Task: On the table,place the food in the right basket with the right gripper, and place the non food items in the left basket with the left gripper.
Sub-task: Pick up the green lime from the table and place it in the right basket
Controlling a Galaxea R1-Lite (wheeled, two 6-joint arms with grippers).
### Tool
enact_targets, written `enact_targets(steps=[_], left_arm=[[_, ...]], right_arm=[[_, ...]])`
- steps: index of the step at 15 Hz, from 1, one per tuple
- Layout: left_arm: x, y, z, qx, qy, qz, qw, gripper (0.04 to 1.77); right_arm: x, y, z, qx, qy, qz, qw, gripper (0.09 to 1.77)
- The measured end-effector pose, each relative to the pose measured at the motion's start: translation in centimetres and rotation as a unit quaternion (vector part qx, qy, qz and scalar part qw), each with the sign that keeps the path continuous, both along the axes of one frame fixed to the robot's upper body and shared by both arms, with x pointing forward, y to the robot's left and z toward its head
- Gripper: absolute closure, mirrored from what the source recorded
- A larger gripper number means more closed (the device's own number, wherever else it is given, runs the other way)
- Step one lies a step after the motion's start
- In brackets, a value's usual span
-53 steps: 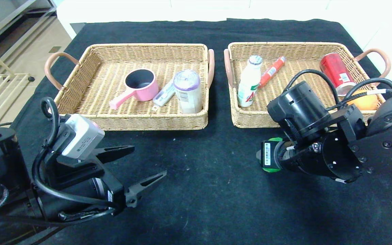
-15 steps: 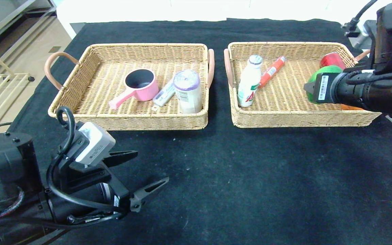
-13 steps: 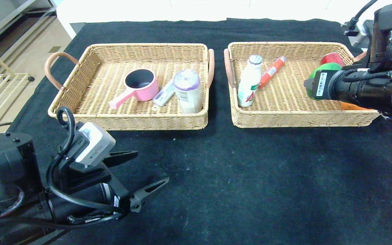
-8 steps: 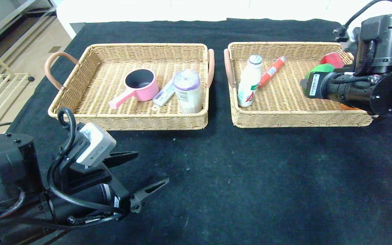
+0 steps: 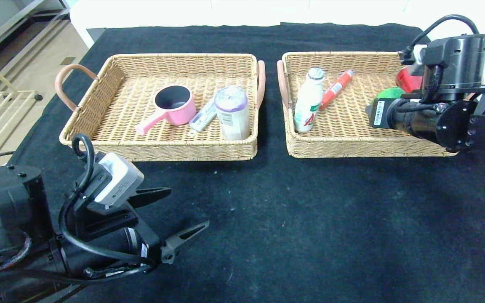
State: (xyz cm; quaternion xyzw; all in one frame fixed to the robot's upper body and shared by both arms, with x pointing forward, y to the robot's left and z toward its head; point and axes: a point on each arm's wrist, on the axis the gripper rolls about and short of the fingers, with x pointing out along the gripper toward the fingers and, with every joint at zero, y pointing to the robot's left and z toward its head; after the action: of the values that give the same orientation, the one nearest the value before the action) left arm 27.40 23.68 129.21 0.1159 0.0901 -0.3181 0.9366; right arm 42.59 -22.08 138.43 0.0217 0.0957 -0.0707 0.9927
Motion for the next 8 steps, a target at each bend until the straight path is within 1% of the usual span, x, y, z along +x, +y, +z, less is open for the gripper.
enact_targets(steps=[8], left_arm=[[0.02,0.0,-0.02,0.0,0.0,0.0,1.0,0.09]], right_arm=[[0.02,0.19,-0.15,0.001,-0.005,0.002,1.0,0.76]])
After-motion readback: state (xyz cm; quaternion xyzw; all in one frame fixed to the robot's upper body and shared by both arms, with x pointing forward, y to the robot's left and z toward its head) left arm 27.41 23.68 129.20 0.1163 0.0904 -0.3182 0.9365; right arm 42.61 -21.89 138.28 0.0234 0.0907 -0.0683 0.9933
